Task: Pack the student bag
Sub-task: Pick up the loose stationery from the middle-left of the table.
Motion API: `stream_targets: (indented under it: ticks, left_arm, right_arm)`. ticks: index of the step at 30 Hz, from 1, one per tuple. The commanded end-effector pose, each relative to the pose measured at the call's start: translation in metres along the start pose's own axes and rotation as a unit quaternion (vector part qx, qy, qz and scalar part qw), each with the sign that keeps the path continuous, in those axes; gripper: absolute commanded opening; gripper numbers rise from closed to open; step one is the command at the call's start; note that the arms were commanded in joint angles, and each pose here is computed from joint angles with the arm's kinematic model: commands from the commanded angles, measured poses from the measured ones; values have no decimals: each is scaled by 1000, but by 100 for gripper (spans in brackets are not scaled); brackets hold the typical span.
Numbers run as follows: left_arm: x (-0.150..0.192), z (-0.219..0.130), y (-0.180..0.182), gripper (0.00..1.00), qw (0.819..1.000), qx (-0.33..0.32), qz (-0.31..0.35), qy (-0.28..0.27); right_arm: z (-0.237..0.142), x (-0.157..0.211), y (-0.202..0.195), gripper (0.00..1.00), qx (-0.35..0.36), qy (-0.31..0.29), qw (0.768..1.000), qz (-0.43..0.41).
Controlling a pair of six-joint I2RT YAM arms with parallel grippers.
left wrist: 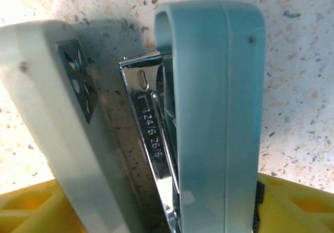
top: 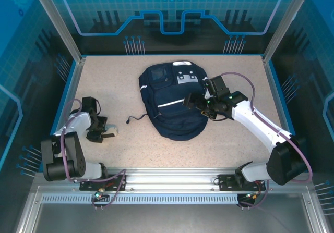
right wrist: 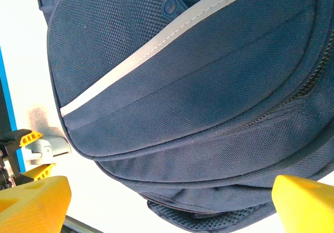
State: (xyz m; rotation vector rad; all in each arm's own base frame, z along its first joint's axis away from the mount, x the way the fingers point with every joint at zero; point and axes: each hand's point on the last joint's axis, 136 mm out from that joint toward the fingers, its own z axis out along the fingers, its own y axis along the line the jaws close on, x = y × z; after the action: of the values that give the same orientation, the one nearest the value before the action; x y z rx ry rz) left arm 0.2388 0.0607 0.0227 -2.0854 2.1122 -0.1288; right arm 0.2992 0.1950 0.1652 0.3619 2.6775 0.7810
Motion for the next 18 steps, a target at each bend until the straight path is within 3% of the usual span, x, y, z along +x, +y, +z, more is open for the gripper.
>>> stream_targets:
  ticks: [1,5,10,15,18]
  left_arm:
    - [2,3,3,70,1000,-10,12,9]
    - [1,-5,-3,58,1000,7,28,5]
    - [11,-28,-31,43,992,70,102,3]
    - [47,-53,-60,40,971,139,189,43]
    - [79,-74,-79,40,947,195,245,75]
  right_arm:
    - [-9,5,4,100,-2,-2,1000,-5]
    - [-9,4,4,100,-3,-3,1000,-5]
    - [-9,4,7,100,-5,-2,1000,-9]
    - [-5,8,19,100,-15,9,999,-30]
    - [-1,14,38,100,-37,27,997,-63]
